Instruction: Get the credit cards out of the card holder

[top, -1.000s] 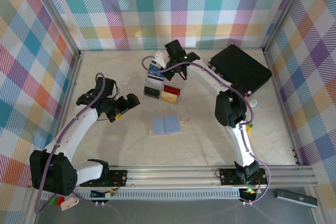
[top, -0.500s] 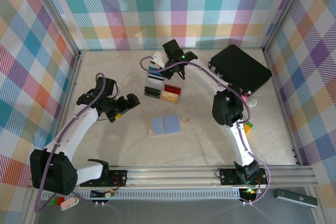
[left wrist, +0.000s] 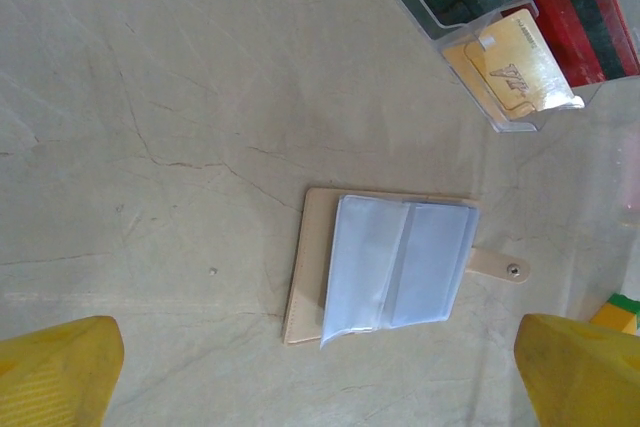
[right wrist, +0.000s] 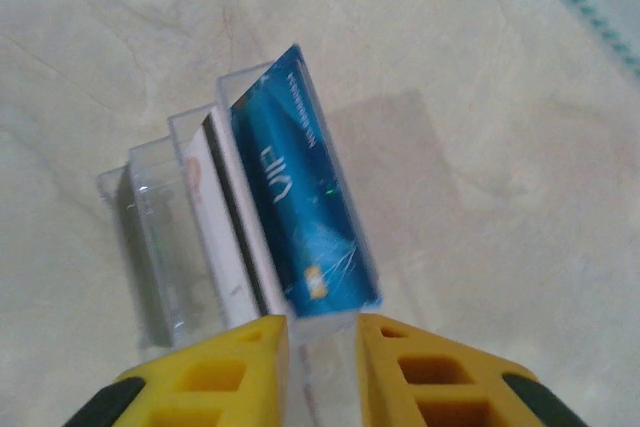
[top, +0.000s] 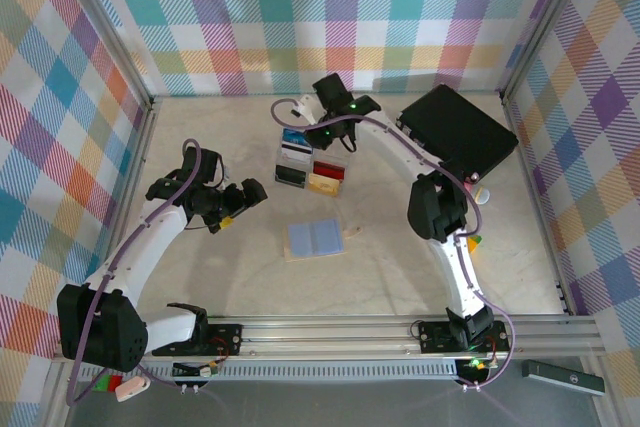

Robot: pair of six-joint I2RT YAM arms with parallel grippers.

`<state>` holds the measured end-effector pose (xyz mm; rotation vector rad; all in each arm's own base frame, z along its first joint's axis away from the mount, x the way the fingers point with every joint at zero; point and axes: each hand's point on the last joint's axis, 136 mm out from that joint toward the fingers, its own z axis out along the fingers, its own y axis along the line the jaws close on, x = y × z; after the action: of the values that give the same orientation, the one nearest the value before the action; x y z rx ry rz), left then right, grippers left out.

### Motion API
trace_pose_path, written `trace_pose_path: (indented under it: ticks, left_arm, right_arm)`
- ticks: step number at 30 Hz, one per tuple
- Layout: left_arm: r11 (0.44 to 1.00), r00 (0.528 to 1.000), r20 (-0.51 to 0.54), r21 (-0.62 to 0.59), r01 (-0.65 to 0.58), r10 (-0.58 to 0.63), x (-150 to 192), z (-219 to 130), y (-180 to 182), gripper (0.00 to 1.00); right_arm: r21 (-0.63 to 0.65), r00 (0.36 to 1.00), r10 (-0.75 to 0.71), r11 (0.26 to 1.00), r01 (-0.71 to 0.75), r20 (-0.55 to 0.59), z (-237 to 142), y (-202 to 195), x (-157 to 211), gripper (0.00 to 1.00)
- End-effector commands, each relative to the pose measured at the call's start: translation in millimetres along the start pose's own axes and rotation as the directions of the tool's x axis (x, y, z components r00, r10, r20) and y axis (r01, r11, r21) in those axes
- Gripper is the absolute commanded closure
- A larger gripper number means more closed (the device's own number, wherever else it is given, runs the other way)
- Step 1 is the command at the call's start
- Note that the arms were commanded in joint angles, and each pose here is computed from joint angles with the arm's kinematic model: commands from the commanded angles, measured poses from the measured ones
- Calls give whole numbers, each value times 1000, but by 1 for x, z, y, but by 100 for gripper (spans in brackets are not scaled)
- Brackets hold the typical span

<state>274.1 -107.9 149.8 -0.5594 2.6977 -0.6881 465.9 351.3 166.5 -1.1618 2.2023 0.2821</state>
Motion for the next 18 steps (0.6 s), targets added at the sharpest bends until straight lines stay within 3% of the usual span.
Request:
trace_pose_path:
  ticks: [1, 9, 18]
  left_arm:
    - [999, 1000, -2, 32, -5, 5, 1, -3, -2, 0]
    - [995, 999, -42, 96, -7, 11, 8, 7, -11, 4]
    - [997, 991, -124, 70, -33, 41, 33, 41, -18, 21]
  right_arm:
    - [-61, 981, 186, 981, -183, 52, -52, 17, -12, 70]
    - [-53, 910, 407, 910, -411, -83, -70, 73, 48, 57]
    - [-9, 682, 696, 698, -716, -225, -57, 129, 120, 54]
